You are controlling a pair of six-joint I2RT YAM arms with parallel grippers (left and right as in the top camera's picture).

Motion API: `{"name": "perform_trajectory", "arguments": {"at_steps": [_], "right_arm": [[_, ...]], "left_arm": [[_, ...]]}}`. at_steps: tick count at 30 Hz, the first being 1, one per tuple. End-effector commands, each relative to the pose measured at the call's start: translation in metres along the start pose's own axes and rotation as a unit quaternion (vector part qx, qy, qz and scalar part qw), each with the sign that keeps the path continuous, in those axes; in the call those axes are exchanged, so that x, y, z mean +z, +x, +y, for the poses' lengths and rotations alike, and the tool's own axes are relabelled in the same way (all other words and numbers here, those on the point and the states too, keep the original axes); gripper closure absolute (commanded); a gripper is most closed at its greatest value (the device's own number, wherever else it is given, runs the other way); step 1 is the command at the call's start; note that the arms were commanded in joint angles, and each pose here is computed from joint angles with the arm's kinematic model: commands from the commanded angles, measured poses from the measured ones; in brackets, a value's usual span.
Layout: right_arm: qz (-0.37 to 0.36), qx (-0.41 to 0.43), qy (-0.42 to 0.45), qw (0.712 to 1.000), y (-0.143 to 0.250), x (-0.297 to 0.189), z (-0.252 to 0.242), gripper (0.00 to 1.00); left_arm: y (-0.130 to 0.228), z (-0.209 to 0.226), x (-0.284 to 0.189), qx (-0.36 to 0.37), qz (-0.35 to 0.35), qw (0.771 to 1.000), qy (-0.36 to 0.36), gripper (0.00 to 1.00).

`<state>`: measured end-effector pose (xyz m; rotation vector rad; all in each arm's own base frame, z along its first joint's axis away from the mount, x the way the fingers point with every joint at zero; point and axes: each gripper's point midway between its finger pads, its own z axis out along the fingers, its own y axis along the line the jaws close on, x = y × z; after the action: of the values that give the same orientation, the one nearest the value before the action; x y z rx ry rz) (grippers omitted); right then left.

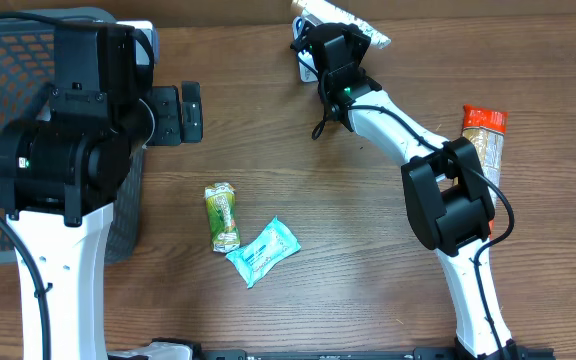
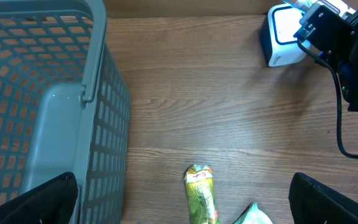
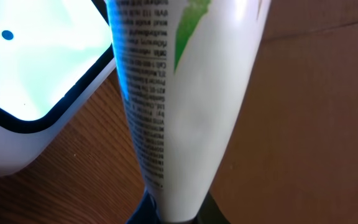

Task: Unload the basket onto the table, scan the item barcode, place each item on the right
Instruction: 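Lift the cream tube to the white scanner with the right gripper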

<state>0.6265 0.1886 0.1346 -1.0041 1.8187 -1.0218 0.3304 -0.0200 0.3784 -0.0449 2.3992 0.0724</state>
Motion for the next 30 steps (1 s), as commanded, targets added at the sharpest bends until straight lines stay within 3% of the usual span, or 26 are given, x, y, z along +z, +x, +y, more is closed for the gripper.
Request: {"name": "perform_trajectory", "arguments": {"at_steps": [1, 16, 21, 26, 30], "right_arm": [[-0.006, 0.034, 0.026, 0.999, -0.006, -0.006, -0.028, 0.96], [-0.016, 0.019, -0.011, 1.000, -0.006, -0.005, -0.012, 0.96], [-0.030, 0.130, -0.030, 0.991, -0.019, -0.040, -0.040, 0.96], [-0.064, 0.265, -0.175, 0.946, -0.023, -0.111, -0.068, 0.96], [-0.040, 0.337, -0.363, 0.868, 0.003, -0.189, -0.064, 0.96]], "left_arm": [[-0.001, -0.002, 0.000, 0.007, -0.001, 1.000, 0.001, 0.00], [-0.001, -0.002, 0.000, 0.007, -0.001, 1.000, 0.001, 0.00], [-0.001, -0.002, 0.000, 0.007, -0.001, 1.000, 0.001, 0.00], [-0.001, -0.002, 0.000, 0.007, -0.001, 1.000, 0.001, 0.00], [-0.001, -0.002, 0.000, 0.007, -0.001, 1.000, 0.001, 0.00]]}}
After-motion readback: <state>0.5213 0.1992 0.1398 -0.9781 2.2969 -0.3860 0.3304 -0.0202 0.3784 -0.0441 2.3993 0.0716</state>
